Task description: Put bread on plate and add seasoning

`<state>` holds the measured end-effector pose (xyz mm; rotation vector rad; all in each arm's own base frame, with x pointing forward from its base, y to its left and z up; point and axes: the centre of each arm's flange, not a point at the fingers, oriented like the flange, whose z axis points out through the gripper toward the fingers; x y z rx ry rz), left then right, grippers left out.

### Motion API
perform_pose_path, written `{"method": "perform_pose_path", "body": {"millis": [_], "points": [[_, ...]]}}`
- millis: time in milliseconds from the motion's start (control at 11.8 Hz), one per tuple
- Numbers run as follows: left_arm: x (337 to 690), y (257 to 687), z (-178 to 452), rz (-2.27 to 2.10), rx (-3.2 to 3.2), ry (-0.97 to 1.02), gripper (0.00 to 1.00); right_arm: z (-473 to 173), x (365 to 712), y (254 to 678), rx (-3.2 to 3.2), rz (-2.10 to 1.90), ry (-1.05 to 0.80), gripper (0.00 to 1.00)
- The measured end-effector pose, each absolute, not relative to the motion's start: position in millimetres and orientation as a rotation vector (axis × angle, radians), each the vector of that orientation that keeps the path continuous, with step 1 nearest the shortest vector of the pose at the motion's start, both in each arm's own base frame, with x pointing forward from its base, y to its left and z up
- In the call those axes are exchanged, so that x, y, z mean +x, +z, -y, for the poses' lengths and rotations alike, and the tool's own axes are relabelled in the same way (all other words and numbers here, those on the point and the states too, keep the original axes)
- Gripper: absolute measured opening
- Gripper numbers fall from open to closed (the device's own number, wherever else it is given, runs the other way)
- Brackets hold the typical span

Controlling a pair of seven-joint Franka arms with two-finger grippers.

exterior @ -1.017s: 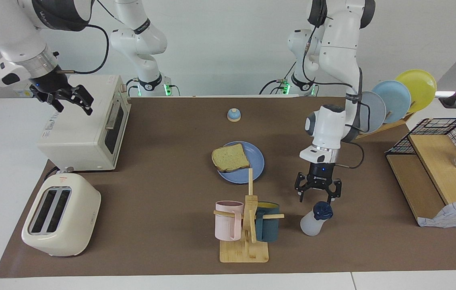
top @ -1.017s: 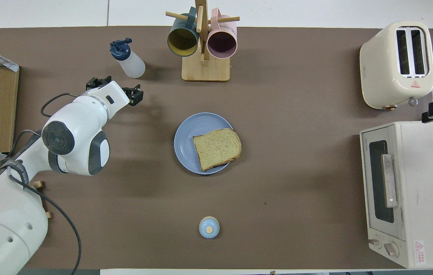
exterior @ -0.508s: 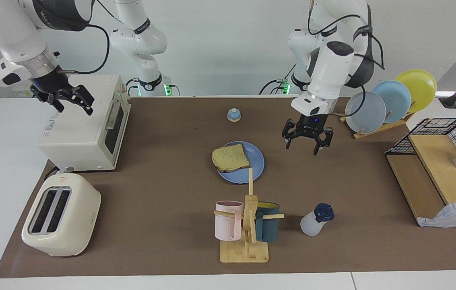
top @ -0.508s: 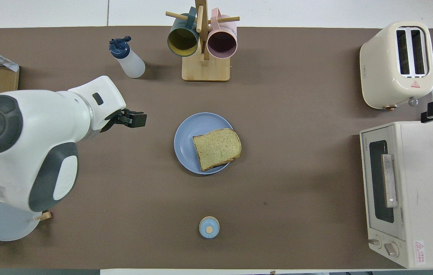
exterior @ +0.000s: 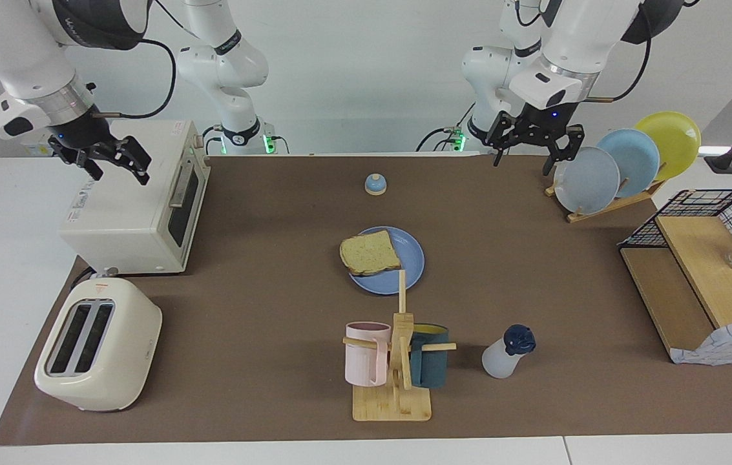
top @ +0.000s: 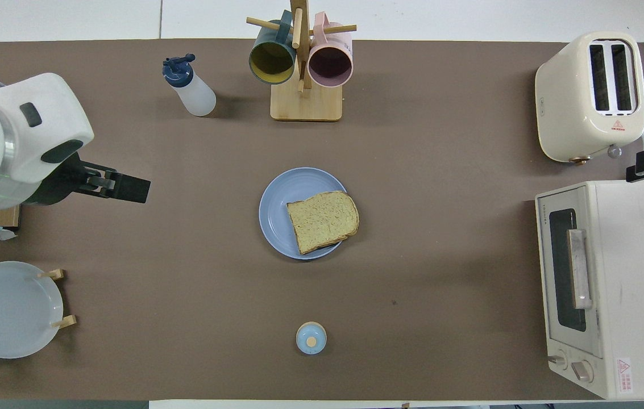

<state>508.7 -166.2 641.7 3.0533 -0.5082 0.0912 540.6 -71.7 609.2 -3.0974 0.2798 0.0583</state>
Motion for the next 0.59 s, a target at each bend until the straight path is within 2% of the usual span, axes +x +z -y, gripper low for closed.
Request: {"method": "perform_pose_path", "body": {"millis": [339, 593], "points": [[506, 647, 158, 0.515, 3.06, 0.081, 1.0, 73, 540, 609, -3.097, -0.283, 0.058, 1.0], [509, 657, 127, 0.428, 3.074, 0.111, 1.0, 71, 540, 610, -3.097, -0.279, 0.058, 1.0]]}}
